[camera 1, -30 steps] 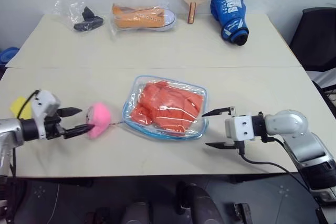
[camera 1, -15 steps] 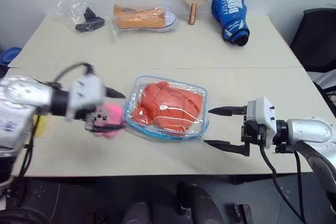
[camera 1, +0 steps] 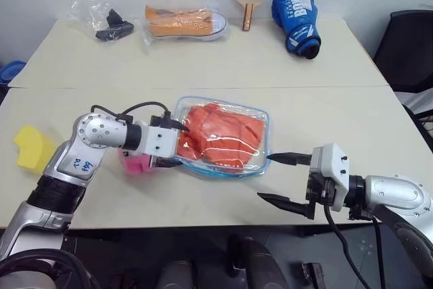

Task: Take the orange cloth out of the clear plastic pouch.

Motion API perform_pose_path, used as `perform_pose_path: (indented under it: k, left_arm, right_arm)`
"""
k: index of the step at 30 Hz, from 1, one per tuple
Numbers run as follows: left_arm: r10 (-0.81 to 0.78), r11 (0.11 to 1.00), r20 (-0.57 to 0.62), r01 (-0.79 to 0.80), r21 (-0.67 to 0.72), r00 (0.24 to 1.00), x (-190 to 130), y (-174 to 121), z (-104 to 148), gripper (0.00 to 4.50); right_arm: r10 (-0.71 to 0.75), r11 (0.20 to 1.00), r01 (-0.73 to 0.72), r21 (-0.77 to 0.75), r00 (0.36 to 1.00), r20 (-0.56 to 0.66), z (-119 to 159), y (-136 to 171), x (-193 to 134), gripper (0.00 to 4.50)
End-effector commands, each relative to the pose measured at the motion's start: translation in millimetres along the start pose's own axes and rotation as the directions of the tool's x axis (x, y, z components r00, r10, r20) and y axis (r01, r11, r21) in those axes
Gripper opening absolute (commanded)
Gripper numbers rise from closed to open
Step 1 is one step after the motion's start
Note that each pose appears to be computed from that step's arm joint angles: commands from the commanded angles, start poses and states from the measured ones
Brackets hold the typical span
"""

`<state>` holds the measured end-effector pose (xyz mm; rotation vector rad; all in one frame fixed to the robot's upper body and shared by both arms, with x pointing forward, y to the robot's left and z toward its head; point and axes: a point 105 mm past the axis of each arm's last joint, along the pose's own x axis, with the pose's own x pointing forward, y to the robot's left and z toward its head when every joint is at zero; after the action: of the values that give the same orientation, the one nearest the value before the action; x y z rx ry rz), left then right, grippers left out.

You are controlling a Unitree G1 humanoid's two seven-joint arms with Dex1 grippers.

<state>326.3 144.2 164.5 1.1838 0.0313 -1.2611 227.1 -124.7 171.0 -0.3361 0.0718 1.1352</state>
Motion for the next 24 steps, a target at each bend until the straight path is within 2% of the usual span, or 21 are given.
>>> perform_pose_path:
  k: [1,9,11,13,15,17,20,24]
  left_arm:
    - [-0.006,1.000,0.033,0.006,0.008,0.999,-2.7,-0.7,6.9,3.94]
    - [0.028,0.997,0.074,-0.023,-0.080,0.997,1.3,2.2,13.9,1.45]
    - [0.047,0.982,0.093,-0.029,-0.186,0.995,1.9,4.4,16.2,0.88]
    - [0.082,0.920,0.142,-0.020,-0.391,0.987,3.4,6.5,20.5,0.24]
    - [0.187,0.751,0.210,-0.002,-0.660,0.960,6.1,18.0,29.6,0.24]
    - [0.251,0.631,0.215,0.009,-0.776,0.944,10.0,26.4,35.8,0.24]
    - [0.303,0.539,0.205,0.011,-0.842,0.931,15.5,34.9,43.6,0.24]
    - [0.300,0.513,0.203,0.022,-0.858,0.932,26.7,32.3,53.9,0.24]
  right_arm:
    - [-0.011,0.999,0.012,-0.037,1.000,0.029,9.7,1.8,-0.2,4.50]
    - [-0.011,0.999,0.012,-0.048,1.000,0.018,9.3,-0.4,0.2,4.50]
    - [-0.008,0.998,0.008,-0.057,1.000,0.008,7.7,0.0,0.5,4.50]
    - [-0.007,0.998,0.006,-0.069,1.000,-0.003,6.0,0.4,2.2,4.50]
    - [-0.013,0.997,0.012,-0.083,1.000,-0.012,5.0,0.9,6.6,4.50]
    - [-0.029,0.996,0.028,-0.087,1.000,-0.012,4.0,0.6,11.7,4.50]
    - [-0.053,0.994,0.051,-0.095,0.998,-0.016,1.1,0.6,19.3,4.50]
    - [-0.137,0.987,0.135,-0.088,0.991,-0.013,-3.8,-8.6,31.2,4.50]
